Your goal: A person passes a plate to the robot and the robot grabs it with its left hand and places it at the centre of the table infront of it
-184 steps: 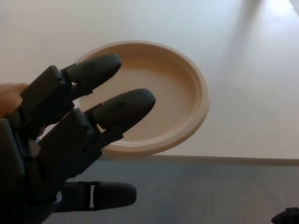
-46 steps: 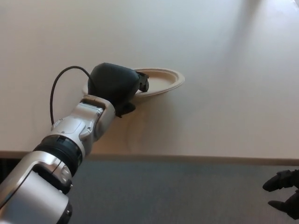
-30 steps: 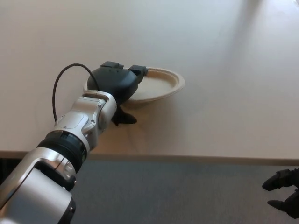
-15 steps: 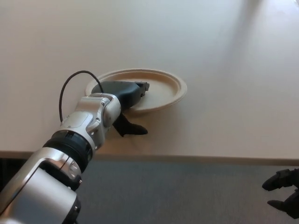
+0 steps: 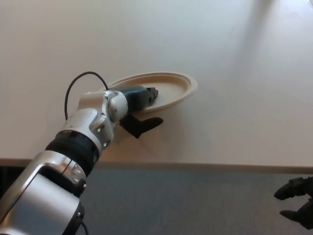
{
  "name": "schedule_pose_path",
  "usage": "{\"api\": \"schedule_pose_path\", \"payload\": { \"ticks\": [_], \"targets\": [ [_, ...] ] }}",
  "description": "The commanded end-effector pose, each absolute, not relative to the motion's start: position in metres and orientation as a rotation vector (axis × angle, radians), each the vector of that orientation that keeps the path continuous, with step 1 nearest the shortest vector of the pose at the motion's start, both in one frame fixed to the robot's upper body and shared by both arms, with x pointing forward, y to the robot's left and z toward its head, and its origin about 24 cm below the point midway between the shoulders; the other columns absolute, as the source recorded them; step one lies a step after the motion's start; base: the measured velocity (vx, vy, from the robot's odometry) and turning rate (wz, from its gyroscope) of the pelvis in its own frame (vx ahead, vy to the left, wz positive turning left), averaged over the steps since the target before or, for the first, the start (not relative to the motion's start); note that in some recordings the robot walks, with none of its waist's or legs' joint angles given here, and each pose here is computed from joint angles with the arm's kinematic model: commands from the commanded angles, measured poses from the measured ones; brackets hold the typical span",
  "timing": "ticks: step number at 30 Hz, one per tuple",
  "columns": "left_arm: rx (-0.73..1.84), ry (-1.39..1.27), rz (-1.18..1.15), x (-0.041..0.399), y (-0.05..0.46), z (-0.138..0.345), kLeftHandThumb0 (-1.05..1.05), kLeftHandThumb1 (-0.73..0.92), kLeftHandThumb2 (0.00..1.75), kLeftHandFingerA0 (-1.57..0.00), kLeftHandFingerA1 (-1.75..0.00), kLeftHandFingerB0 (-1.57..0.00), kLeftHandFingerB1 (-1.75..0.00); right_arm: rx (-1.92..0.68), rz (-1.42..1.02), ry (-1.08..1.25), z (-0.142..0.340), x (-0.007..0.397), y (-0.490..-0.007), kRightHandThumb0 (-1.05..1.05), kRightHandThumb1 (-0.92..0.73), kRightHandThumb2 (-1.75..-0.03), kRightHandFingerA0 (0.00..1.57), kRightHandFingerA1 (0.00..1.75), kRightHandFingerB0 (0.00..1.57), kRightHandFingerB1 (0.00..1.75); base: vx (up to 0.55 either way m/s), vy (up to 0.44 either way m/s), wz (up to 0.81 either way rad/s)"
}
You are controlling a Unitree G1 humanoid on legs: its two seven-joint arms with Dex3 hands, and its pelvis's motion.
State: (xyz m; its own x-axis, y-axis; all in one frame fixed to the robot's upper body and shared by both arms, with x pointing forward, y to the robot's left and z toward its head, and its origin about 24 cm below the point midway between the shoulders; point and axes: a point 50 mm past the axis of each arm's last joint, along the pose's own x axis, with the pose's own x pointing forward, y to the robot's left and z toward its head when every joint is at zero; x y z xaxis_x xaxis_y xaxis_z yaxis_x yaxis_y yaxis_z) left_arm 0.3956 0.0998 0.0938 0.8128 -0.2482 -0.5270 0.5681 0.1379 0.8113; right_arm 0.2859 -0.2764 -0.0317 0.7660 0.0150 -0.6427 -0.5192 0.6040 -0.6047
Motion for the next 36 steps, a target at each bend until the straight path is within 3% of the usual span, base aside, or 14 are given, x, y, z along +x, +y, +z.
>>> {"api": "schedule_pose_path", "payload": {
  "ticks": [1, 10, 11, 14, 15, 16, 17, 19, 20, 29, 30, 32, 35, 36],
  "targets": [
    [1.243, 0.421, -0.644, 0.395, 0.105, 0.095, -0.96, 0.87, 1.31, 0.00, -0.18, 0.00, -0.05, -0.876, 0.324, 0.642, -0.026, 0.286, -0.285, -0.49, -0.55, -0.55, 0.58, 0.61, 0.47, 0.48, 0.00, 0.000, 0.00],
    [1.253, 0.424, -0.651, 0.398, 0.105, 0.104, -0.99, 0.80, 1.26, 0.00, -0.12, 0.00, -0.03, -0.893, 0.331, 0.631, -0.020, 0.291, -0.285, -0.47, -0.54, -0.55, 0.59, 0.60, 0.47, 0.48, 0.00, 0.000, 0.00],
    [1.248, 0.433, -0.657, 0.398, 0.105, 0.105, -1.04, 0.92, 0.78, 0.00, -0.16, 0.00, 0.00, -0.892, 0.331, 0.631, -0.020, 0.291, -0.285, -0.46, -0.53, -0.55, 0.61, 0.61, 0.48, 0.49, 0.00, 0.000, 0.00],
    [1.241, 0.443, -0.663, 0.399, 0.107, 0.108, -1.02, 0.69, 1.14, 0.00, -0.13, 0.00, 0.00, -0.892, 0.331, 0.619, -0.018, 0.293, -0.284, -0.46, -0.52, -0.55, 0.61, 0.61, 0.49, 0.49, 0.00, 0.000, 0.00],
    [1.223, 0.464, -0.662, 0.400, 0.108, 0.111, -1.03, 0.76, 0.63, 0.00, -0.05, 0.00, -0.01, -0.893, 0.328, 0.620, -0.016, 0.295, -0.284, -0.45, -0.52, -0.54, 0.61, 0.59, 0.49, 0.48, 0.00, 0.000, 0.00],
    [1.203, 0.483, -0.653, 0.401, 0.109, 0.111, -0.90, 0.50, 0.93, 0.00, -0.03, 0.00, 0.00, -0.894, 0.326, 0.622, -0.015, 0.296, -0.284, -0.48, -0.41, -0.77, 0.55, 0.65, 0.44, 0.57, 0.00, 0.000, 0.00],
    [1.188, 0.496, -0.643, 0.401, 0.110, 0.110, -0.90, 0.50, 0.93, 0.00, -0.03, 0.00, 0.00, -0.894, 0.326, 0.625, -0.015, 0.296, -0.284, -0.48, -0.41, -0.77, 0.55, 0.65, 0.44, 0.57, 0.00, 0.000, 0.00],
    [1.178, 0.497, -0.632, 0.402, 0.110, 0.112, -0.81, 0.44, 0.86, 0.00, -0.01, 0.00, 0.00, -0.895, 0.325, 0.620, -0.014, 0.298, -0.284, -0.49, -0.40, -0.77, 0.54, 0.65, 0.44, 0.57, 0.00, 0.000, 0.00],
    [1.215, 0.487, -0.625, 0.403, 0.110, 0.113, -0.72, 0.38, 0.55, 0.00, 0.00, 0.00, 0.00, -0.894, 0.325, 0.619, -0.014, 0.298, -0.283, -0.48, -0.40, -0.77, 0.55, 0.65, 0.44, 0.57, 0.00, 0.000, 0.00],
    [1.504, 0.519, -0.698, 0.407, 0.102, 0.145, -0.89, 0.47, 0.55, 0.00, 0.00, 0.00, 0.00, -0.904, 0.331, 0.611, -0.010, 0.302, -0.283, -0.43, -0.51, -0.55, 0.59, 0.60, 0.50, 0.48, 0.00, 0.000, 0.00],
    [1.478, 0.540, -0.706, 0.408, 0.103, 0.149, -0.67, 0.37, 0.82, 0.00, -0.11, 0.00, -0.02, -0.903, 0.329, 0.607, -0.008, 0.303, -0.283, -0.43, -0.51, -0.54, 0.58, 0.60, 0.50, 0.49, 0.00, 0.000, 0.00],
    [1.423, 0.573, -0.741, 0.409, 0.106, 0.158, -0.94, 0.42, 0.66, -0.01, -0.21, 0.00, -0.03, -0.901, 0.325, 0.600, -0.005, 0.306, -0.282, -0.42, -0.51, -0.55, 0.57, 0.60, 0.50, 0.49, 0.00, 0.000, 0.00],
    [1.394, 0.618, -0.823, 0.408, 0.111, 0.165, -0.73, 0.41, 0.85, -0.04, -0.18, 0.00, 0.00, -0.902, 0.321, 0.603, -0.005, 0.305, -0.284, -0.42, -0.51, -0.54, 0.57, 0.59, 0.50, 0.48, 0.00, 0.000, 0.00],
    [1.391, 0.649, -0.837, 0.408, 0.113, 0.168, -0.96, 0.45, 0.67, -0.13, -0.28, 0.00, -0.01, -0.905, 0.323, 0.604, -0.005, 0.305, -0.284, -0.47, -0.39, -0.76, 0.54, 0.66, 0.46, 0.58, 0.00, 0.000, 0.00]
  ]
}}
